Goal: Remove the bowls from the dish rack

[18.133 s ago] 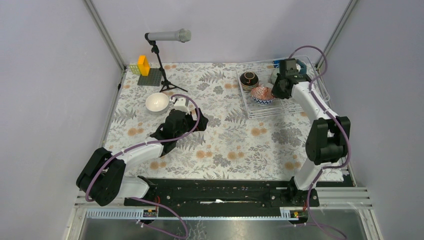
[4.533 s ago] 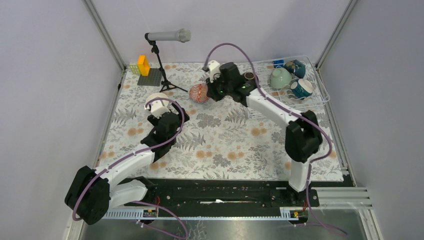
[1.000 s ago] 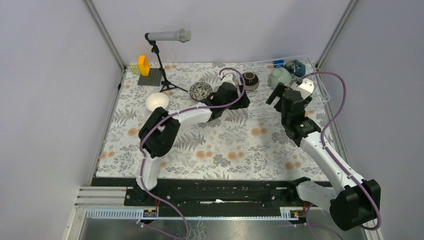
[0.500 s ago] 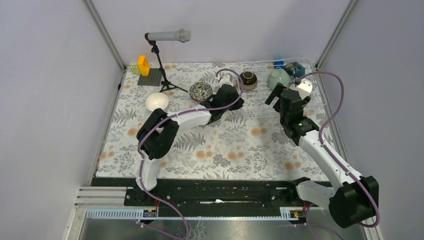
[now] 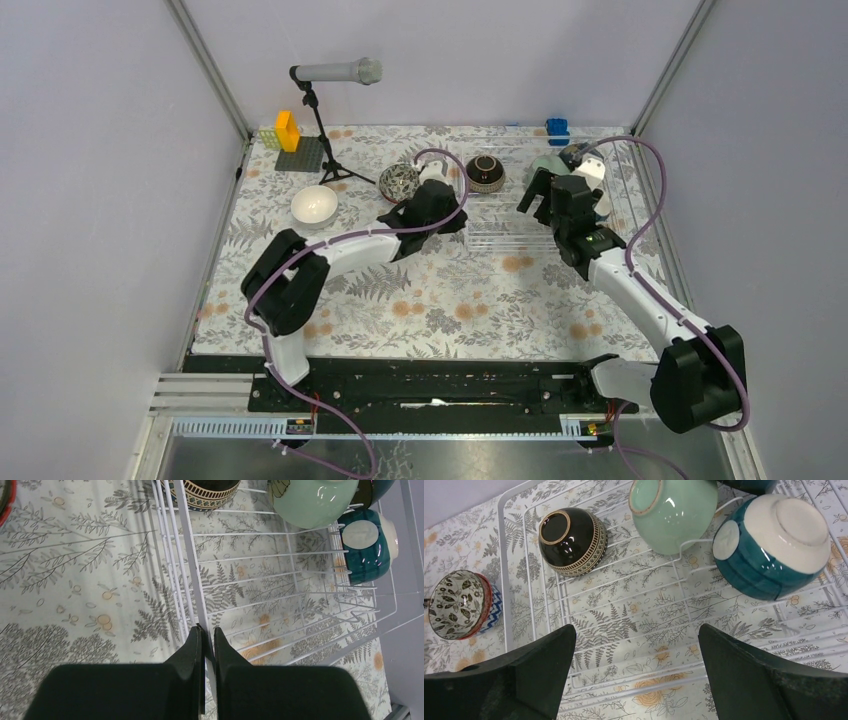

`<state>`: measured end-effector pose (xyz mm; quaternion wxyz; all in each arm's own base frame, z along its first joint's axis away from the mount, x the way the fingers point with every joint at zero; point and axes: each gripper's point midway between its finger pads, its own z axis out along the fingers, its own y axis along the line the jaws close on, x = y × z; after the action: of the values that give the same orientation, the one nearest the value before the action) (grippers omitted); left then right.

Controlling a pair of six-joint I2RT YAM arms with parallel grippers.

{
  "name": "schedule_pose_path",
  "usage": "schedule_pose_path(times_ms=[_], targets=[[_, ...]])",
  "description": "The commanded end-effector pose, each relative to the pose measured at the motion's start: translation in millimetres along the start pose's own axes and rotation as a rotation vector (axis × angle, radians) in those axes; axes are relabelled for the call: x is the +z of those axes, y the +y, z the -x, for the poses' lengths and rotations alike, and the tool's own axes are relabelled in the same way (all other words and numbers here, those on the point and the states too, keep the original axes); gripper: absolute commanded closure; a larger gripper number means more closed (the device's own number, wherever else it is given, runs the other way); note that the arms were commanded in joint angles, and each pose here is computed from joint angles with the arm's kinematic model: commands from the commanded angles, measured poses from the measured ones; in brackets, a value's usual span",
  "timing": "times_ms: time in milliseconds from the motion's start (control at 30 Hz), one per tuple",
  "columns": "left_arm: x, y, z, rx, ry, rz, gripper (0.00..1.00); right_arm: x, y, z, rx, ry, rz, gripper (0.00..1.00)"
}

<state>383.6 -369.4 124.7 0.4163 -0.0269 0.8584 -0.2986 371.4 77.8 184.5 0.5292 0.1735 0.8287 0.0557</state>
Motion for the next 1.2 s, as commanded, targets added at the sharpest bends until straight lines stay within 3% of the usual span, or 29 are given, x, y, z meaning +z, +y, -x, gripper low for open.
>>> schedule_pose_path(times_ms=[0, 300, 467, 567, 667, 800, 900, 1167], targets=[[-31, -22, 5, 0.093, 0.004, -0.113, 0.99, -3, 14, 19, 0.01, -0.013, 0.037, 0.0], [-58, -20, -17, 0.095, 0.05, -0.203, 0.89, 10, 43, 7, 0.029, 0.103, 0.123, 0.0], [-68, -27, -27, 0.095, 0.073, -0.284, 0.73, 20, 68, -8, 0.127, 0.159, 0.219, 0.0], [-73, -31, -33, 0.107, 0.084, -0.329, 0.71, 34, 80, -15, 0.182, 0.18, 0.25, 0.0], [-79, -34, -38, 0.122, 0.095, -0.369, 0.66, 48, 91, -22, 0.186, 0.205, 0.273, 0.0], [-88, -36, -43, 0.152, 0.103, -0.408, 0.52, 64, 95, -30, 0.179, 0.229, 0.256, 0.0], [-95, -32, -39, 0.163, 0.083, -0.392, 0.37, 72, 110, -25, 0.182, 0.205, 0.327, 0.0], [-116, -9, -21, 0.188, 0.011, -0.273, 0.33, 102, 113, -27, 0.226, 0.182, 0.279, 0.0]])
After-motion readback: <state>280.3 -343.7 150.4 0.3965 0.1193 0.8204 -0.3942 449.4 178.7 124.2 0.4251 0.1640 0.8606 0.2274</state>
